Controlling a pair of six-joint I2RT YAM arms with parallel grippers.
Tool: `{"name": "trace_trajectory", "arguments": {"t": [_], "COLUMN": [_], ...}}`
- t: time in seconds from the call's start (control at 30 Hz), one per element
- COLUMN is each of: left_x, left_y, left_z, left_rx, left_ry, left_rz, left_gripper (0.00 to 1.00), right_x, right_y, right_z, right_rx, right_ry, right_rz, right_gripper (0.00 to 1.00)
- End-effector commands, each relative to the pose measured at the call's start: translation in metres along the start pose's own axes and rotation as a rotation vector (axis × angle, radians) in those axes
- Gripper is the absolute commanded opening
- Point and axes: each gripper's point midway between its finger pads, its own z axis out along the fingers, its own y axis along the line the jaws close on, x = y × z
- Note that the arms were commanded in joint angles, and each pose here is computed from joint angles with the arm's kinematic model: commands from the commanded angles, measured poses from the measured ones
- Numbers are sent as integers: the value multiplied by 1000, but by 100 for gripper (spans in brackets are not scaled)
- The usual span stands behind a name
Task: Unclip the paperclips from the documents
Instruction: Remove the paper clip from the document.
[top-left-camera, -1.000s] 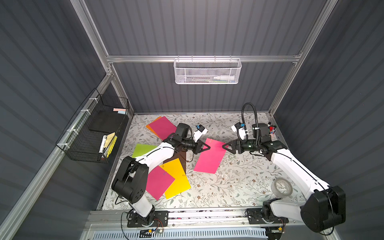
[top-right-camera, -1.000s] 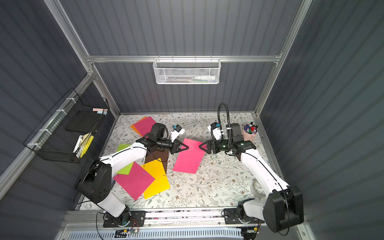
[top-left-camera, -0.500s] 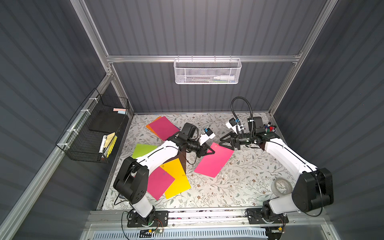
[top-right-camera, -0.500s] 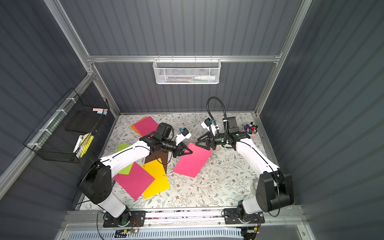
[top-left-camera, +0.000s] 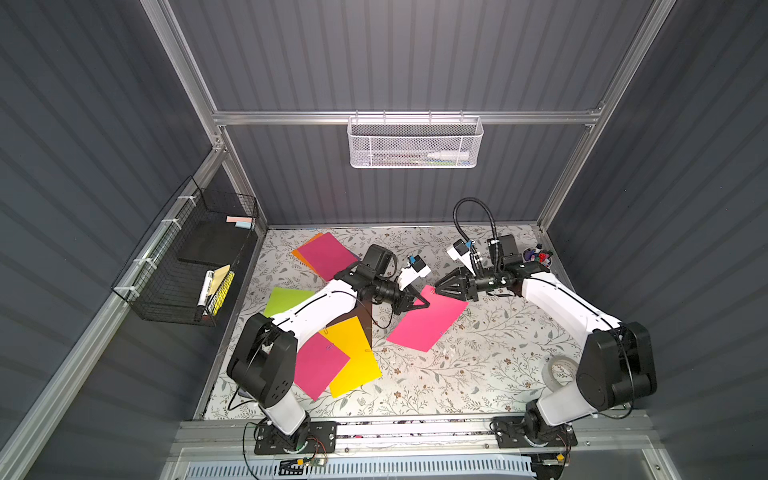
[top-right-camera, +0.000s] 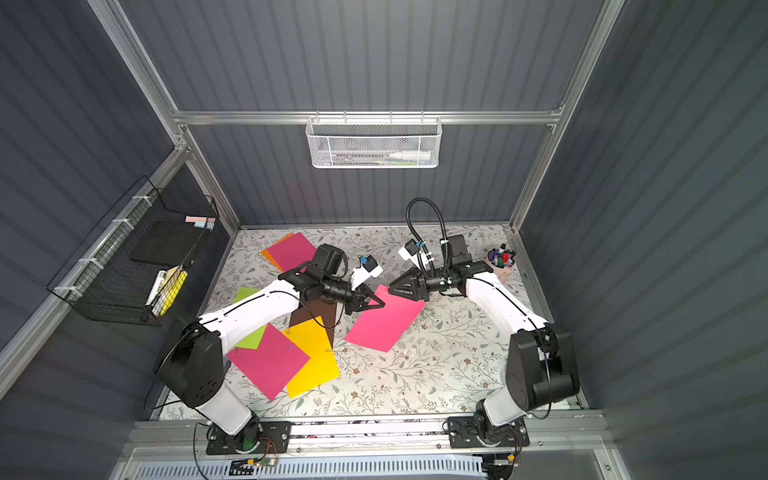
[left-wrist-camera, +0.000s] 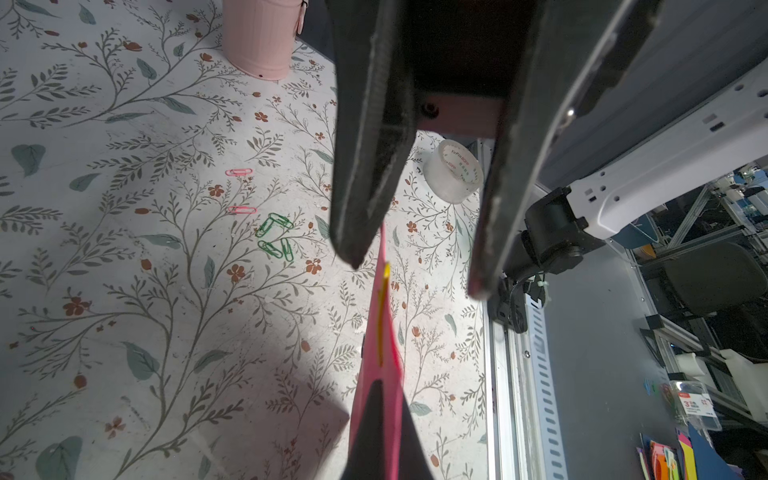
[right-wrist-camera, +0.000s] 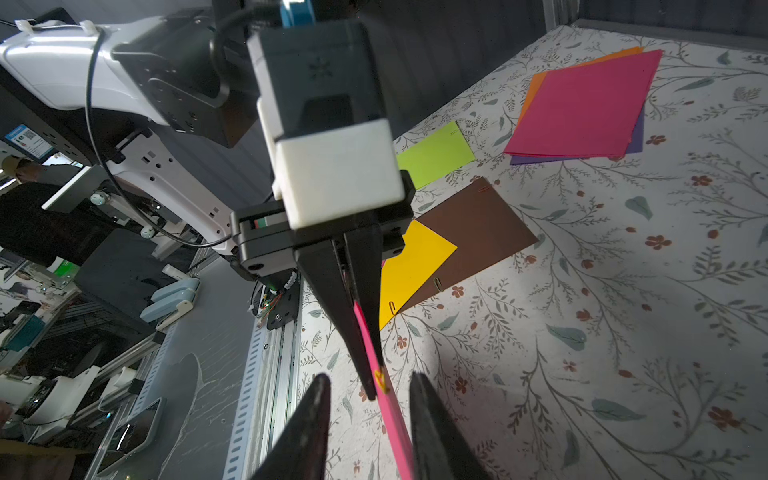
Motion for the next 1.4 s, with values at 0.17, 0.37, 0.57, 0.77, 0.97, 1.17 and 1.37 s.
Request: {"name": "trace_trajectory", "arguments": {"t": [0.17, 0.37, 0.57, 0.77, 0.97, 1.17, 1.37], "left_x": [-5, -3, 4, 9, 13, 18, 20], "left_y": [-5, -4, 0, 4, 8, 8, 11], "left_z": [0, 2, 3, 5, 7, 12, 12], "left_rx": [31, 34, 19, 1, -17, -28, -46], "left_ry": [-2, 3, 16, 26, 35, 50, 57], "left_rz": [20, 16, 6, -10, -20, -29, -36], "left_gripper": [0, 0, 0, 0, 0, 0, 0], "right_x": [-6, -8, -6, -9, -10, -12, -13], "right_y": [0, 6, 8, 7, 4, 1, -2], "right_z": [3, 3, 0, -4, -7, -11, -15], "right_rx": [-1, -29, -35, -33, -25, -12, 6], "right_ry": [-1, -11, -13, -24, -31, -41, -49], "right_rz": [-17, -19, -21, -17, -11, -4, -5], "right_gripper": [26, 7, 3, 6, 7, 10, 12]}}
